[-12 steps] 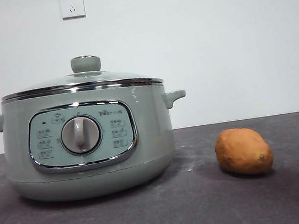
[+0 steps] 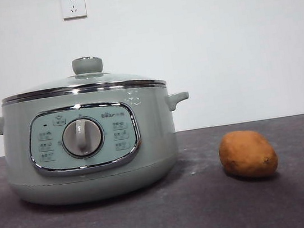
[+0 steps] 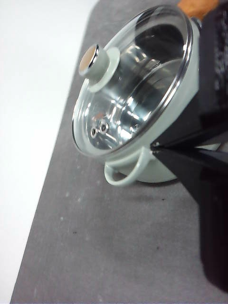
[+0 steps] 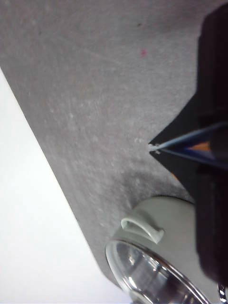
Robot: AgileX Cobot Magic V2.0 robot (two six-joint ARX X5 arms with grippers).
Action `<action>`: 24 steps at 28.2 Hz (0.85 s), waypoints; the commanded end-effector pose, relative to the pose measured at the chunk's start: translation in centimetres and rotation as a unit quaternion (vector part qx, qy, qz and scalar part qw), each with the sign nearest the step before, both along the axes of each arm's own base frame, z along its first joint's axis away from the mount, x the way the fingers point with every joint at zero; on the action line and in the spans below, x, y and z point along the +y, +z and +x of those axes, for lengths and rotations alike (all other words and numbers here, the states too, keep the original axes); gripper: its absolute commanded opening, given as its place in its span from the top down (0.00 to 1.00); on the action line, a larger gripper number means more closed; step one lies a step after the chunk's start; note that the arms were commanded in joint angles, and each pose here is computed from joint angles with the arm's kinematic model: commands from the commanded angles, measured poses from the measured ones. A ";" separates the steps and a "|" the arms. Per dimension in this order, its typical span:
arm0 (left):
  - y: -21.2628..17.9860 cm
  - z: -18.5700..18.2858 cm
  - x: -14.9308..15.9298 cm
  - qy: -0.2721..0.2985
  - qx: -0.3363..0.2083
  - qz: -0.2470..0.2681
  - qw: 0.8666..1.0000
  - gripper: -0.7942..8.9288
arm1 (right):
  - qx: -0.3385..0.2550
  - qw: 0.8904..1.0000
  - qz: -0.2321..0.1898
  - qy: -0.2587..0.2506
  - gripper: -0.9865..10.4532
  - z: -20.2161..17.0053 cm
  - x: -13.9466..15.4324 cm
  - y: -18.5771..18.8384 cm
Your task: Pick up the potato,open the lid,put the potato in the pot,close the lid
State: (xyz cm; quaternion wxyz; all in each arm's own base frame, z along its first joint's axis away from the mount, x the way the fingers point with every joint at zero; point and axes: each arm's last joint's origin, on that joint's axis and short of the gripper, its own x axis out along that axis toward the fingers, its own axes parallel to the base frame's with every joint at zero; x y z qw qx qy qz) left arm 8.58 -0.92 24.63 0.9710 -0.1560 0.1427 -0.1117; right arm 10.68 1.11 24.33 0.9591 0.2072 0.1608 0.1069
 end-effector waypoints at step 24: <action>8.7 7.3 -0.9 -0.168 0.120 0.060 0.977 0.56 | 0.177 0.960 -0.074 0.203 0.42 7.8 1.1 7.2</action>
